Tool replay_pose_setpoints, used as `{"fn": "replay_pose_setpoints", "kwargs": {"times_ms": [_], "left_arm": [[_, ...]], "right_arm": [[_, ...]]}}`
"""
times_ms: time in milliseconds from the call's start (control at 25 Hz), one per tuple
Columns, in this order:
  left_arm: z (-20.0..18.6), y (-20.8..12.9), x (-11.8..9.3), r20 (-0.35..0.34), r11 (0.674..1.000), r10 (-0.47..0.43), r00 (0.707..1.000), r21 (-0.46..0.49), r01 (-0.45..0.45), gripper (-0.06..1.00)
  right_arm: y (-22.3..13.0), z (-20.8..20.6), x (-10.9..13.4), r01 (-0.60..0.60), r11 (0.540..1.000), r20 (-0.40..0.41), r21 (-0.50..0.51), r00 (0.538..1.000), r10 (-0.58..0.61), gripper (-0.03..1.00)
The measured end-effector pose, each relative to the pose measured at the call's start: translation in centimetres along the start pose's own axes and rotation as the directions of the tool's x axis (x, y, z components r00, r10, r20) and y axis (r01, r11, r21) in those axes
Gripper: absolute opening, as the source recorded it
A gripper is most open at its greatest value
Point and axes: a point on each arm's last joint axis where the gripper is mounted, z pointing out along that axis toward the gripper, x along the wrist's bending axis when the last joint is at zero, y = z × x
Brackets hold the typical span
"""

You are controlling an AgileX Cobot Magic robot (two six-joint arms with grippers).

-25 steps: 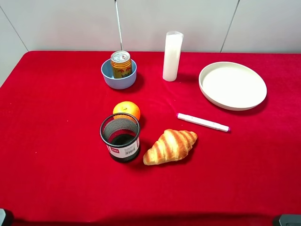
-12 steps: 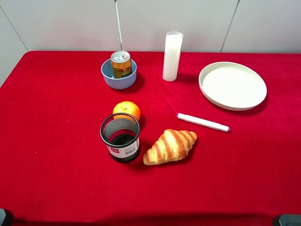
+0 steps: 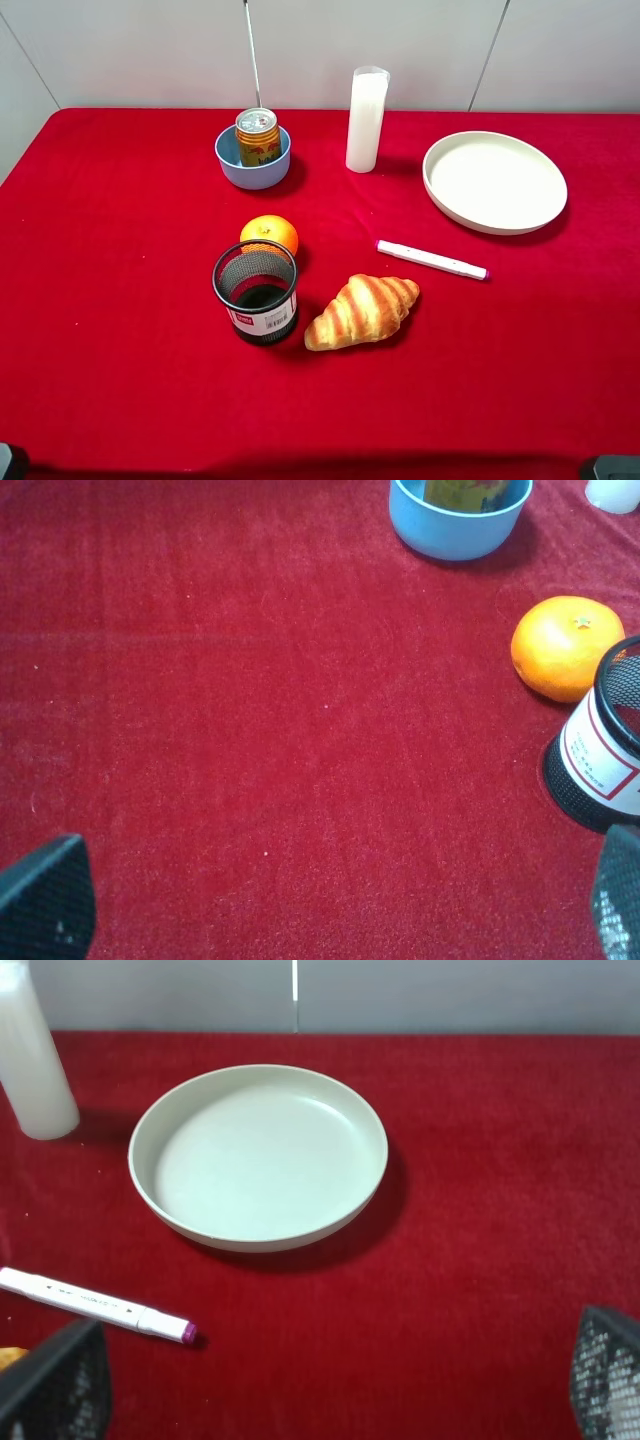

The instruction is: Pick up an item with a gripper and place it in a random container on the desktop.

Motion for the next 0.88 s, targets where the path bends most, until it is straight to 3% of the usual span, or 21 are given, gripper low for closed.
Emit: {"fn": "replay_pose_setpoints", "kwargs": {"times_ms": [880], "left_arm": [[0.00, 0.00, 0.00, 0.000, 1.000, 0.001, 1.000, 0.000, -0.001, 0.99]], "right_arm": [[0.00, 0.00, 0.00, 0.000, 1.000, 0.000, 0.000, 1.000, 0.000, 0.69]]}}
